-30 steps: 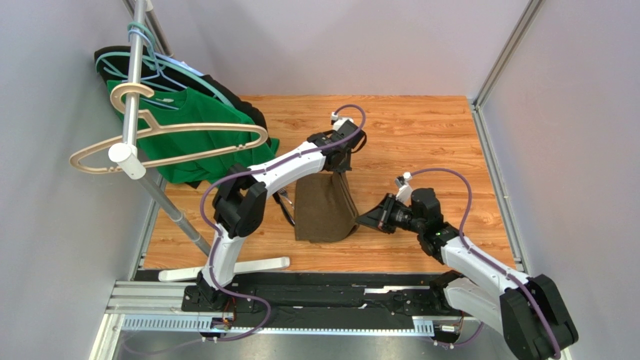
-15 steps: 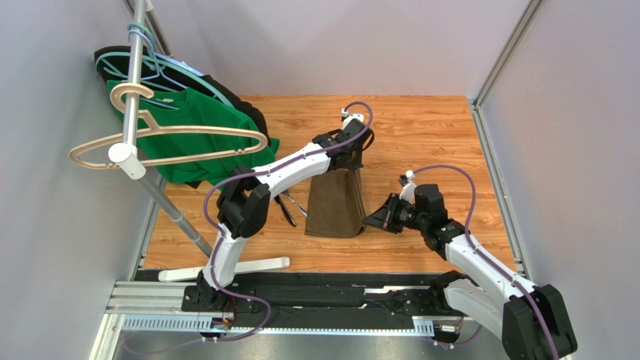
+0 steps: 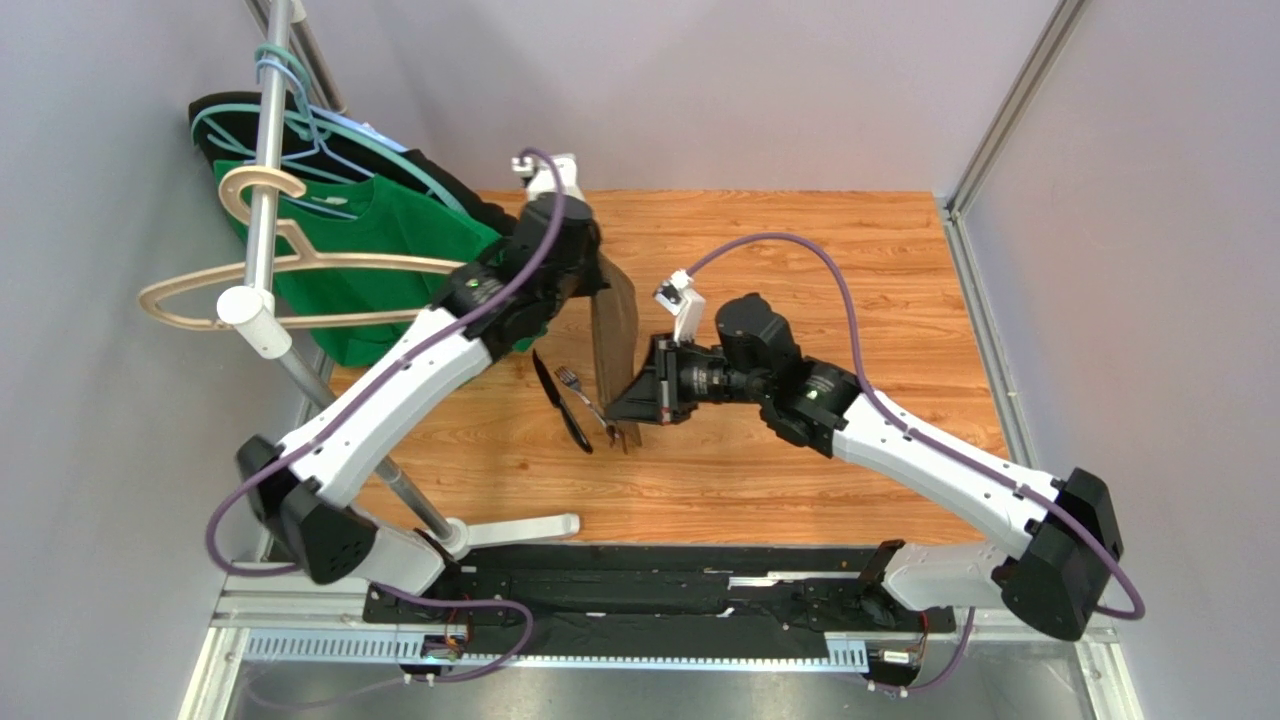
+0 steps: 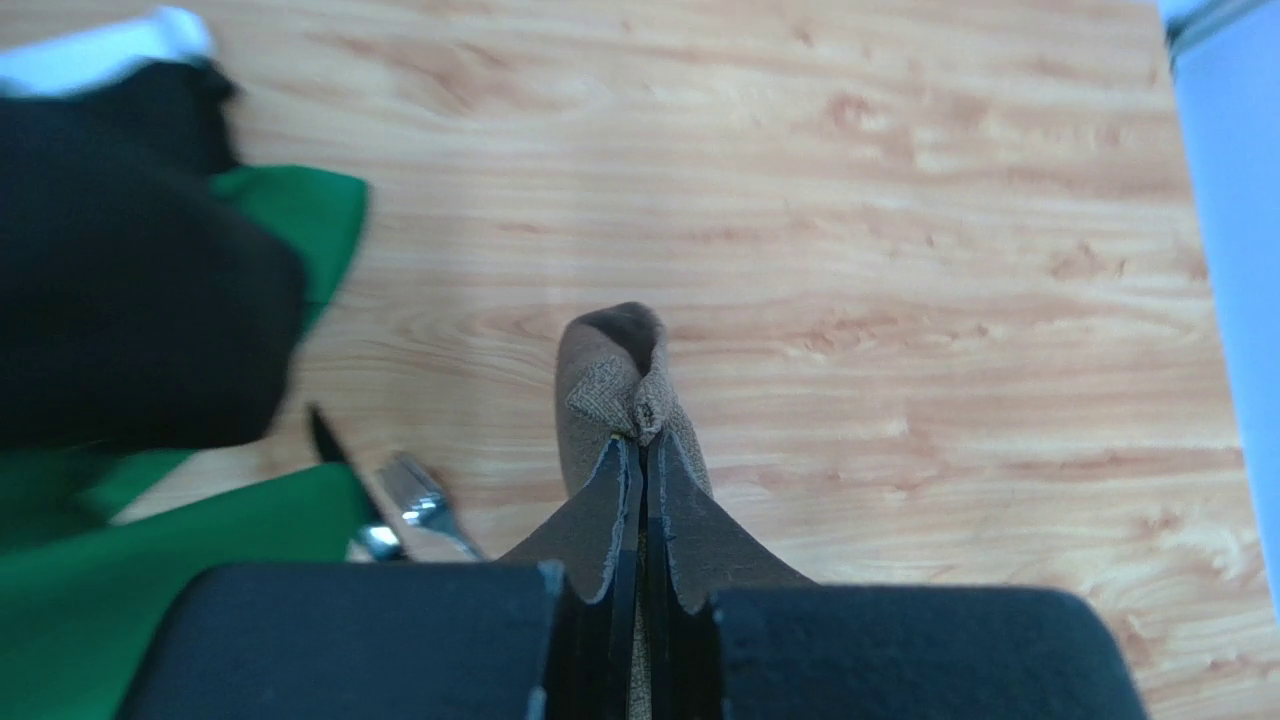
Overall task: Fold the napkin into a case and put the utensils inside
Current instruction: Turn over the upper triangle folded napkin at the center of the board.
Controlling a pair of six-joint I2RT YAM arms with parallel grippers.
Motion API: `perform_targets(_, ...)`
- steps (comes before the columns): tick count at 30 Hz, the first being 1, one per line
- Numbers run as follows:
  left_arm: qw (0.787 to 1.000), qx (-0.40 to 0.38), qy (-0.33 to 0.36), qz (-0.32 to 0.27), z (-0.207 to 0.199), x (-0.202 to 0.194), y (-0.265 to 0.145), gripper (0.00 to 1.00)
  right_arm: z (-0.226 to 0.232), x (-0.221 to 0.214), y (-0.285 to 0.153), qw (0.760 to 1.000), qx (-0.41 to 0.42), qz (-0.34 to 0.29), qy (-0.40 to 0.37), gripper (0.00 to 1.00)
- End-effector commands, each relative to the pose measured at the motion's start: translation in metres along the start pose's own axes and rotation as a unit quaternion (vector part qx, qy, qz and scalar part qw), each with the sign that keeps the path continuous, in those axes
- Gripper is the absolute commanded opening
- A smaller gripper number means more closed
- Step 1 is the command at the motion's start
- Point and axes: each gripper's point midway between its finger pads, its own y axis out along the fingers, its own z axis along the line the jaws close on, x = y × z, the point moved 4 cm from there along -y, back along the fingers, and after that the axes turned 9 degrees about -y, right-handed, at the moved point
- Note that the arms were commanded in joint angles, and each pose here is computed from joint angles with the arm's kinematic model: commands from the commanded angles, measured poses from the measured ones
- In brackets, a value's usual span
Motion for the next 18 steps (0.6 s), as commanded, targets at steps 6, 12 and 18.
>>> perform_targets(6, 0.996, 0.003, 0.021, -0.081, 0.017, 0.052, -0.045, 0.00, 0.046, 0.010, 0.005, 0.998, 0.057, -0.018, -0.005, 0.00)
perform_targets(12, 0.999, -0.014, 0.037, 0.020, -0.007, -0.014, 0.043, 0.00, -0.003, -0.028, -0.015, 0.997, 0.021, -0.030, 0.063, 0.00)
perform_targets(18, 0.991, -0.040, 0.069, 0.112, -0.058, -0.100, 0.126, 0.00, -0.109, -0.090, -0.058, 0.982, -0.076, -0.058, 0.163, 0.00)
